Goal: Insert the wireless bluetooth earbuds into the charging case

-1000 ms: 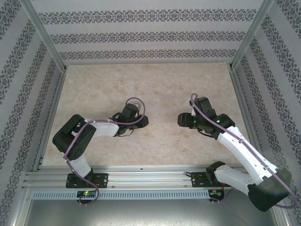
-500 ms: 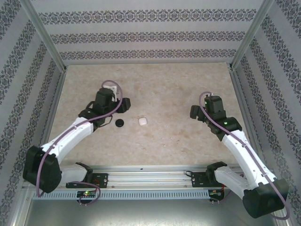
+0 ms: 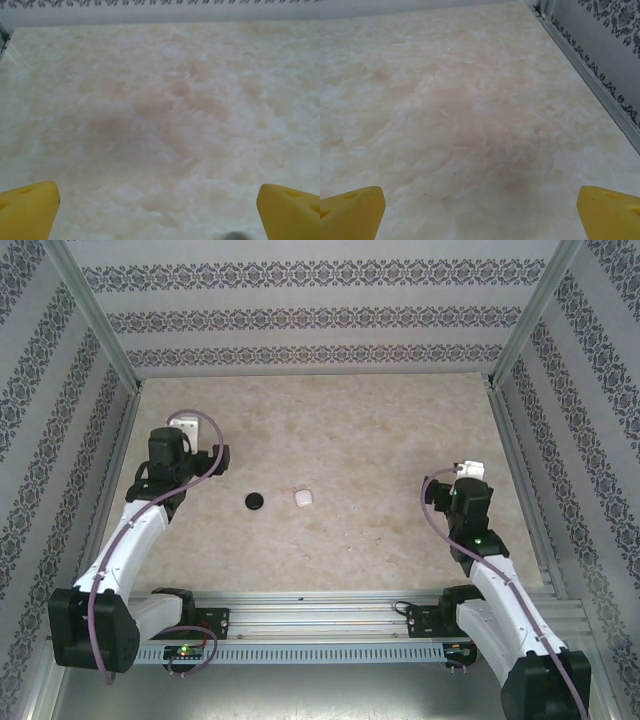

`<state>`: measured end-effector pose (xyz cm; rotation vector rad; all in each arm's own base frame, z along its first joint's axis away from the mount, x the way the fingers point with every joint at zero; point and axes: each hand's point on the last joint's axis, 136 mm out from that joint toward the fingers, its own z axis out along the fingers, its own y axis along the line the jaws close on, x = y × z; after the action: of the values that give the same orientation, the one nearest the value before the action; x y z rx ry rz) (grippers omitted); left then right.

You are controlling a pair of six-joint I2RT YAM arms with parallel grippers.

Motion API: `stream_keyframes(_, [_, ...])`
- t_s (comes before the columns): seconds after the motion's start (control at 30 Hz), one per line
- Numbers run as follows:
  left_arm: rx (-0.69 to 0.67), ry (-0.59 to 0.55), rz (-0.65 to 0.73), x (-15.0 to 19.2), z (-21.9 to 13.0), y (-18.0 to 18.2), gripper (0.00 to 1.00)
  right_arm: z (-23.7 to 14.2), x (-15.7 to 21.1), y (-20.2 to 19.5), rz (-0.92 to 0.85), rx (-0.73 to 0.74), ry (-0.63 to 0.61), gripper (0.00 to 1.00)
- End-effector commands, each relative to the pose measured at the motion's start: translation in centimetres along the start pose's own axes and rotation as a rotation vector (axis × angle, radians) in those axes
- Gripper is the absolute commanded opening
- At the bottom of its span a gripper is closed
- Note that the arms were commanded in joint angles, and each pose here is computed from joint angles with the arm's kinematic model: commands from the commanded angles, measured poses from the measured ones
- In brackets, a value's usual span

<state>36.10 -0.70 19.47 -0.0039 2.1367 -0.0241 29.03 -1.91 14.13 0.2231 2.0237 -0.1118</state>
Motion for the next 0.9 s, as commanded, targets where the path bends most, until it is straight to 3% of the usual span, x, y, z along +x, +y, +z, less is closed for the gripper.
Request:
stream_keyframes(0.0, [-0.061,-0.104,0.017,-0.9,-0.1,1.8,1.0,0.0,-2.0,0.2,0.009,-0.024,-0.165,0.98])
stream_keyframes(0.37, [0.005,-0.277,0.13,2.6,1.7,0.6,1.0,2.9,-0.5,1.2,-0.047,-0.056,-0.201,0.98])
stream_keyframes(0.43, [-0.038,-0.304,0.088,3.0,1.8,1.5,1.0,3.2,-0.5,1.3,-0.041,-0.062,-0.21,0.98])
stream_keyframes(0.63, [0.019,-0.323,0.027,3.9,3.9,0.8,1.0,3.9,-1.3,1.0,-0.022,-0.041,-0.247,0.98])
stream_keyframes(0.87, [0.083,-0.335,0.056,5.5,5.1,-0.3,1.0,4.8,-2.0,0.1,-0.01,-0.039,-0.296,0.98])
